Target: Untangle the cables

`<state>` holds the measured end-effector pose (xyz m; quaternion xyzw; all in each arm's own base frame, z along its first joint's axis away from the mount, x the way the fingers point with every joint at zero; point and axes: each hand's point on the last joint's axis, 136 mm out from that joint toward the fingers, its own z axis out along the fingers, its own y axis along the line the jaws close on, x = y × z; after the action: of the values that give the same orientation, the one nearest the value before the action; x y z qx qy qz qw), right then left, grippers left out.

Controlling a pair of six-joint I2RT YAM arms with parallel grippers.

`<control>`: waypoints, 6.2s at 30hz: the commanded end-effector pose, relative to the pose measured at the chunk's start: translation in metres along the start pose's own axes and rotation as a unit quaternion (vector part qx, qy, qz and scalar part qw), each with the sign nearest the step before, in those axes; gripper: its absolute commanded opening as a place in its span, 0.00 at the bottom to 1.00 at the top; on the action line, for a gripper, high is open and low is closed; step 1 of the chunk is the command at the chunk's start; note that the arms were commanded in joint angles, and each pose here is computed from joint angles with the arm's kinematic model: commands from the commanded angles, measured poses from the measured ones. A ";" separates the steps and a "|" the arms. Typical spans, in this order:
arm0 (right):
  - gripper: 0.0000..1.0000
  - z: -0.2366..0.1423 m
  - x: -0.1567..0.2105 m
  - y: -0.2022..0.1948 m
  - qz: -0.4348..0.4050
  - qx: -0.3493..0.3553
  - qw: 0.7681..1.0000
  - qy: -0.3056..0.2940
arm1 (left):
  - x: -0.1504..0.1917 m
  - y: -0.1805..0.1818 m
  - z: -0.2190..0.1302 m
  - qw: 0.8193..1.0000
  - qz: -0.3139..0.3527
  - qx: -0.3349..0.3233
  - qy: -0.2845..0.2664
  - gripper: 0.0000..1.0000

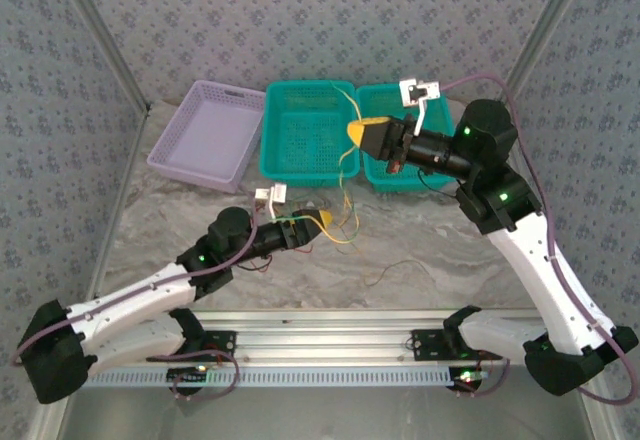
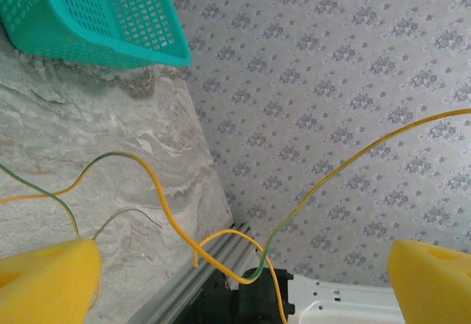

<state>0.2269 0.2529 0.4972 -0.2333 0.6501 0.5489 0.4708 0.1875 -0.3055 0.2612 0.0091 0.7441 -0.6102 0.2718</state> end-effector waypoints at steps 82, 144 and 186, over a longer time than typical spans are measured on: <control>0.00 0.126 0.067 -0.362 -0.043 0.476 0.860 0.181 | -0.094 -0.106 -0.137 0.974 0.194 -0.085 -0.077 0.00; 1.00 -0.089 0.060 -0.110 -0.116 0.394 0.911 -0.019 | -0.379 -0.264 0.007 0.833 0.463 -0.001 -0.304 0.00; 1.00 -0.078 0.111 -0.119 -0.132 0.383 0.913 0.043 | -0.399 0.057 0.166 0.886 0.368 -0.233 -0.159 0.00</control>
<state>0.2490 0.1738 0.3461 -0.1383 0.7881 0.1960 0.5669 0.6105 -0.3246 0.3599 0.1237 0.7467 -0.2899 0.5858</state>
